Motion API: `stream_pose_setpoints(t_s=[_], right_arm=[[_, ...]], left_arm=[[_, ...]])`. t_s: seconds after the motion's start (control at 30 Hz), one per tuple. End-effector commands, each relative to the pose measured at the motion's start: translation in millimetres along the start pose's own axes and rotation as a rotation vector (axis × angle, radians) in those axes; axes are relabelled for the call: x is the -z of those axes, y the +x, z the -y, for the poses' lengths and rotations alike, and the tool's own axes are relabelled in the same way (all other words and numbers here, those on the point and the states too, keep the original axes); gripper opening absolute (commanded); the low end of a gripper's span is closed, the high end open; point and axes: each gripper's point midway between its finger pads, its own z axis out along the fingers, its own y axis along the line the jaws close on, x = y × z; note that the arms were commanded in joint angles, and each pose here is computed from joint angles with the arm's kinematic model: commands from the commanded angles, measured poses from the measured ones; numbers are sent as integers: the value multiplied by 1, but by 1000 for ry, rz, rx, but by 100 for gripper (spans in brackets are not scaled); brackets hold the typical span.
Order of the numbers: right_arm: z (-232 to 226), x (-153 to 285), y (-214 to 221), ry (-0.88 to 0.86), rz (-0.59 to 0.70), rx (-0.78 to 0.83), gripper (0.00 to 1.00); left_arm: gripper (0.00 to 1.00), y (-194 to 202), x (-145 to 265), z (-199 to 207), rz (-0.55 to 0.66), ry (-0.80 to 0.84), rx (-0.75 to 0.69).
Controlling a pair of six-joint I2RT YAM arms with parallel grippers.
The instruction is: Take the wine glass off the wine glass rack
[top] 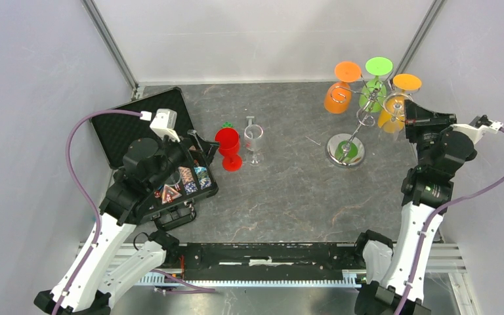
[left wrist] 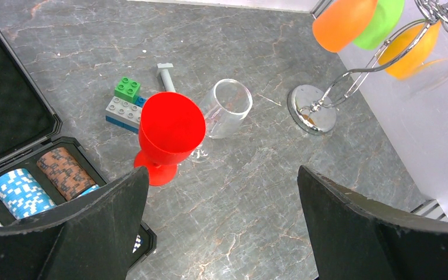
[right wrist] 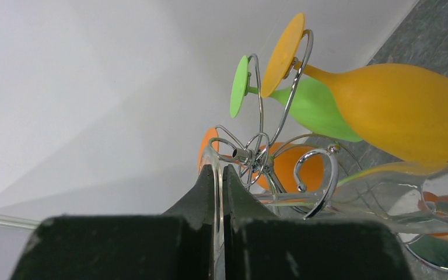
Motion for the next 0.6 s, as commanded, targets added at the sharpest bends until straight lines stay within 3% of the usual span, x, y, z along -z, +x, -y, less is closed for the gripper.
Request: stream_pose_setpoints(t_s=[0.0,0.27,0.57], right_arm=[[-26,-9,-6,-116,9,-3,0],[-17,-28,-21,-76,76,3,0],[3,-12,-57,90,271,101,0]], left_arm=[[100,-10,0,4,44,18,9],[100,-10,-1,5,44,18,15],[100,-11,1,7,44,29,13]])
